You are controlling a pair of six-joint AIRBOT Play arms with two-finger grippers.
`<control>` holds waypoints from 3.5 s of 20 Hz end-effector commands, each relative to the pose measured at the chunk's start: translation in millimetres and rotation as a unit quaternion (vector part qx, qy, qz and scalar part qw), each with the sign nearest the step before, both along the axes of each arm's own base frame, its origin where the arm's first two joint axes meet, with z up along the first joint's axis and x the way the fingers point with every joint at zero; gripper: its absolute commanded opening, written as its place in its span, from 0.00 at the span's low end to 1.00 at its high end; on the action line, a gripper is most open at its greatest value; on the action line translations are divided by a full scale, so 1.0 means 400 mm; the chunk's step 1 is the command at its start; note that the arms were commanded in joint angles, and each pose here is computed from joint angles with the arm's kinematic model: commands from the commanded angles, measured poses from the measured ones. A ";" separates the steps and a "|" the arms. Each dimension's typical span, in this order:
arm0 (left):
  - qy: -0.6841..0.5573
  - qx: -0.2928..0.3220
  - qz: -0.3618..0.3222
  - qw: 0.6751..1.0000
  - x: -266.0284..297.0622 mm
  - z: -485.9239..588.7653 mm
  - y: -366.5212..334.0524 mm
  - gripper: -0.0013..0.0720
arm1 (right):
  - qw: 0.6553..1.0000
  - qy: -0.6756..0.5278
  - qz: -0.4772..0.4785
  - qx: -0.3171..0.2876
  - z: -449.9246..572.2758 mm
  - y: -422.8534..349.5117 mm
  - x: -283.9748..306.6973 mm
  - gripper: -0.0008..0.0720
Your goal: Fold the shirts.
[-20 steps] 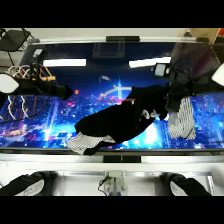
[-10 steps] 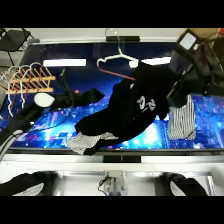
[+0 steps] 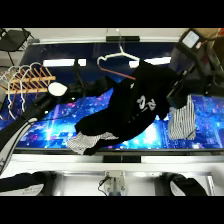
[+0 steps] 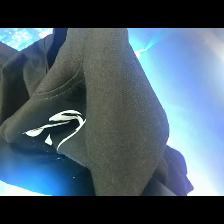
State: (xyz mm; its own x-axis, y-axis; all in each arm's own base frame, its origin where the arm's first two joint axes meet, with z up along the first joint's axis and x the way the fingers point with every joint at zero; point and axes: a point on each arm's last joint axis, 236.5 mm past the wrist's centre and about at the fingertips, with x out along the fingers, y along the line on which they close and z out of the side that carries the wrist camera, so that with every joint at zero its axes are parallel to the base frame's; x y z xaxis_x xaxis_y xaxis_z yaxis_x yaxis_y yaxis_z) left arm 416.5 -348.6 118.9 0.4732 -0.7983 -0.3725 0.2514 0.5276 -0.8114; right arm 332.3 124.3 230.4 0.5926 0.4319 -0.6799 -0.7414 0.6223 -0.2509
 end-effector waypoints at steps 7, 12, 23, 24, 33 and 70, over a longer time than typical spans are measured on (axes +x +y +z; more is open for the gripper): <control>0.011 0.034 -0.065 0.997 -0.026 -0.065 -0.001 0.62 | 1.000 -0.003 0.002 -0.002 0.001 0.000 0.000 0.08; 0.034 -0.002 -0.038 0.999 -0.009 -0.076 -0.041 0.62 | 1.000 -0.003 0.002 -0.002 0.001 0.000 0.000 0.08; 0.044 -0.011 -0.032 0.998 -0.015 -0.098 -0.082 0.24 | 1.000 -0.003 0.002 -0.002 0.001 0.001 0.000 0.08; 0.032 -0.006 -0.034 0.999 -0.009 -0.097 -0.076 0.10 | 1.000 -0.003 0.003 -0.002 0.001 0.001 0.000 0.08; 0.040 0.000 0.067 0.997 0.173 -0.086 0.267 0.09 | 0.998 -0.015 0.030 0.055 0.057 0.060 -0.036 0.08; -0.053 -0.025 0.203 0.977 0.350 0.127 0.649 0.09 | 0.995 0.012 0.086 0.052 0.061 0.087 -0.143 0.08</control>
